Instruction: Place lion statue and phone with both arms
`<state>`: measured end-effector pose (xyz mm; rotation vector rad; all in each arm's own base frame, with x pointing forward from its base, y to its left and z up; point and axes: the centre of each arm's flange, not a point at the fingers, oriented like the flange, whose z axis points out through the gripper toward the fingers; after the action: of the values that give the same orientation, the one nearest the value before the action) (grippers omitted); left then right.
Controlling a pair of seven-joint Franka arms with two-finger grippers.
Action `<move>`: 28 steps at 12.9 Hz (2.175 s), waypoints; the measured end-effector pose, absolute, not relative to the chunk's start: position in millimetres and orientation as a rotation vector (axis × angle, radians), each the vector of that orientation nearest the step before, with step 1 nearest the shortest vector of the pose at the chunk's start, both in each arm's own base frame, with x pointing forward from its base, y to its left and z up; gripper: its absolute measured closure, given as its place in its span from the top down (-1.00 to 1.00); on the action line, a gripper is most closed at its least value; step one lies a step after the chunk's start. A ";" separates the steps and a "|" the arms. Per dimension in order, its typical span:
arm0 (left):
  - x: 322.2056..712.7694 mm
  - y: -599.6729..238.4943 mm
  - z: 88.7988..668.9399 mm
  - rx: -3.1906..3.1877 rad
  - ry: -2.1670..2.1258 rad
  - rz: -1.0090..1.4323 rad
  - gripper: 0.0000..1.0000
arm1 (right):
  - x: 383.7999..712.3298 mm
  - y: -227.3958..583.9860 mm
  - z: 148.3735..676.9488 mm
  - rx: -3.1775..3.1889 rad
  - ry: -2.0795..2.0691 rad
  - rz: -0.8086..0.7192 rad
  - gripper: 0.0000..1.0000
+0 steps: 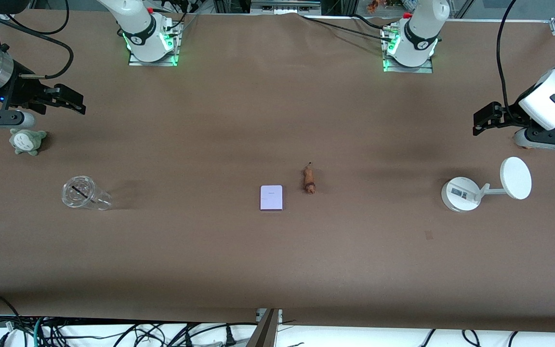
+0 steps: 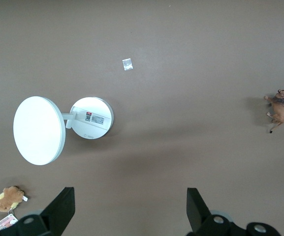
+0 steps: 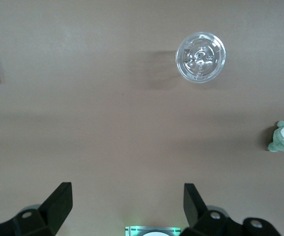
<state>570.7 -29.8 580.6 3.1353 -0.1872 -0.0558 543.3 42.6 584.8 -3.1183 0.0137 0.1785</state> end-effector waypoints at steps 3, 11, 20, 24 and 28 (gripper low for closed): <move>570.7 -30.0 580.6 3.135 -0.188 -0.056 1.00 | 543.4 42.6 585.9 -3.119 0.042 0.175 1.00; 570.6 -30.8 580.6 3.133 -0.189 -0.056 1.00 | 544.9 62.5 582.4 -3.123 0.012 0.184 1.00; 573.8 -92.1 545.5 3.056 -0.194 -0.169 1.00 | 547.1 54.6 581.7 -3.128 0.038 0.184 1.00; 600.8 -150.3 465.2 3.025 -0.183 -0.237 1.00 | 548.5 42.2 581.6 -3.134 0.070 0.184 1.00; 621.5 -225.6 384.7 2.980 -0.001 -0.146 1.00 | 552.9 44.1 575.6 -3.162 0.056 0.196 1.00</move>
<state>621.5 -225.6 384.7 2.9801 -0.0007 -0.1460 552.9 44.1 575.6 -3.1622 0.0560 0.1958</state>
